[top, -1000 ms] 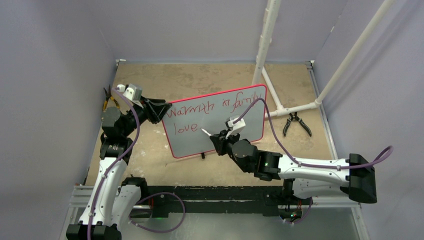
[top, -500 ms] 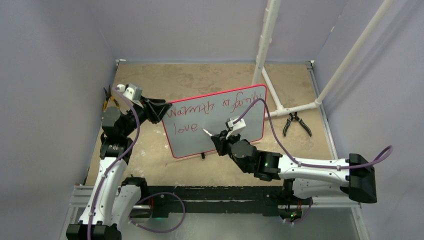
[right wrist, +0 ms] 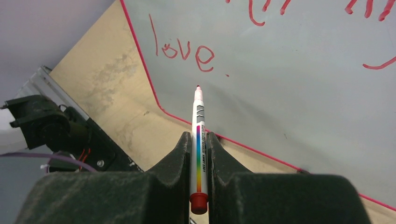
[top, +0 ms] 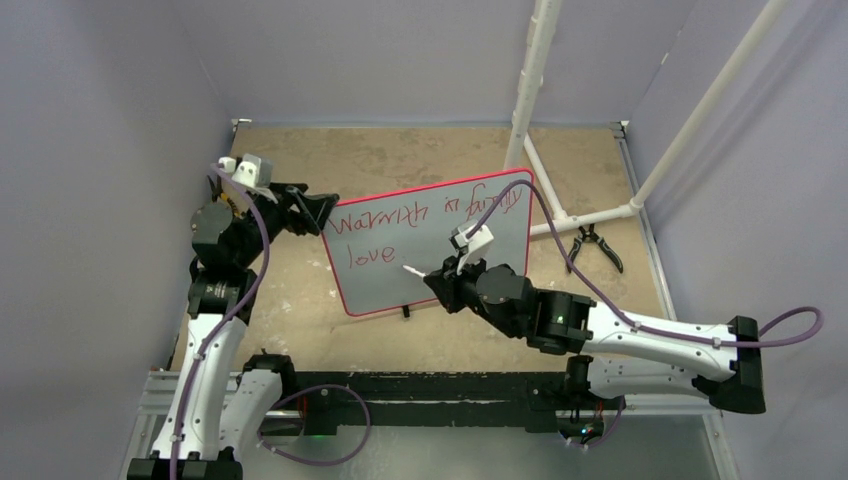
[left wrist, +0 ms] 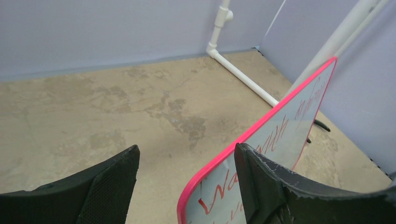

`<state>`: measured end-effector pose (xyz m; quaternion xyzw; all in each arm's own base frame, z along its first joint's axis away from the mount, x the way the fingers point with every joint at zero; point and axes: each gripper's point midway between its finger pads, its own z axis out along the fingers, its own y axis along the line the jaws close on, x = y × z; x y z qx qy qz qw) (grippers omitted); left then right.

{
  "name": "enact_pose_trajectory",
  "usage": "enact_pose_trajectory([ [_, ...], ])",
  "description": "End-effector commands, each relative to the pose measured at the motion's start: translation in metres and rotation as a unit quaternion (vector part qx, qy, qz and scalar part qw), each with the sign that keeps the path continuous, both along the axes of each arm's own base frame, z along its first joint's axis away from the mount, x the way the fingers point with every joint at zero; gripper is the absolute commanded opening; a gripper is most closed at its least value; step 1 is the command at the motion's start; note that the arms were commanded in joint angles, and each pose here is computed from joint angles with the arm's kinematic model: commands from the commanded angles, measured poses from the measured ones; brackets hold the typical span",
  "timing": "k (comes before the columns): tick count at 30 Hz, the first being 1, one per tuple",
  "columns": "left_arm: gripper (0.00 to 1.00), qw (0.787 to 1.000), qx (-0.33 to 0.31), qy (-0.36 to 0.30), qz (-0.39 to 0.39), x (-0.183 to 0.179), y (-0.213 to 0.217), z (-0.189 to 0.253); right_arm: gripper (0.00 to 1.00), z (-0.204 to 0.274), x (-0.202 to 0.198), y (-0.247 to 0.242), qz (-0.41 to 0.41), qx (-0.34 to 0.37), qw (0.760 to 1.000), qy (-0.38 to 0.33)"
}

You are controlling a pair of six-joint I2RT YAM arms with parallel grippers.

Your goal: Write a sentence on the whiteboard

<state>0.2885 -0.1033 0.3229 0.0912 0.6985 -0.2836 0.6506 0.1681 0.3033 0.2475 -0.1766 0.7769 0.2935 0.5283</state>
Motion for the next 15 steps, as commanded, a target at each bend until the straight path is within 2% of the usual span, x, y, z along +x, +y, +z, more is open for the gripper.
enact_pose_trajectory([
  [1, 0.73, 0.998, 0.016, -0.053, 0.02, -0.005, 0.004, 0.052, 0.0, 0.005, -0.01, -0.011, 0.042, -0.038, 0.998, 0.032],
  [5, 0.72, 0.996, 0.044, -0.067, -0.043, -0.022, -0.026, 0.062, 0.0, 0.003, -0.001, -0.016, 0.092, -0.041, 0.994, 0.052],
  [8, 0.71, 0.99, 0.071, -0.054, -0.106, -0.036, -0.055, 0.059, 0.0, 0.005, 0.007, -0.021, 0.124, -0.033, 0.99, 0.062],
  [15, 0.7, 0.956, 0.135, 0.002, -0.26, -0.078, -0.122, 0.005, 0.0, 0.007, 0.004, -0.024, 0.165, -0.038, 0.982, 0.083],
])
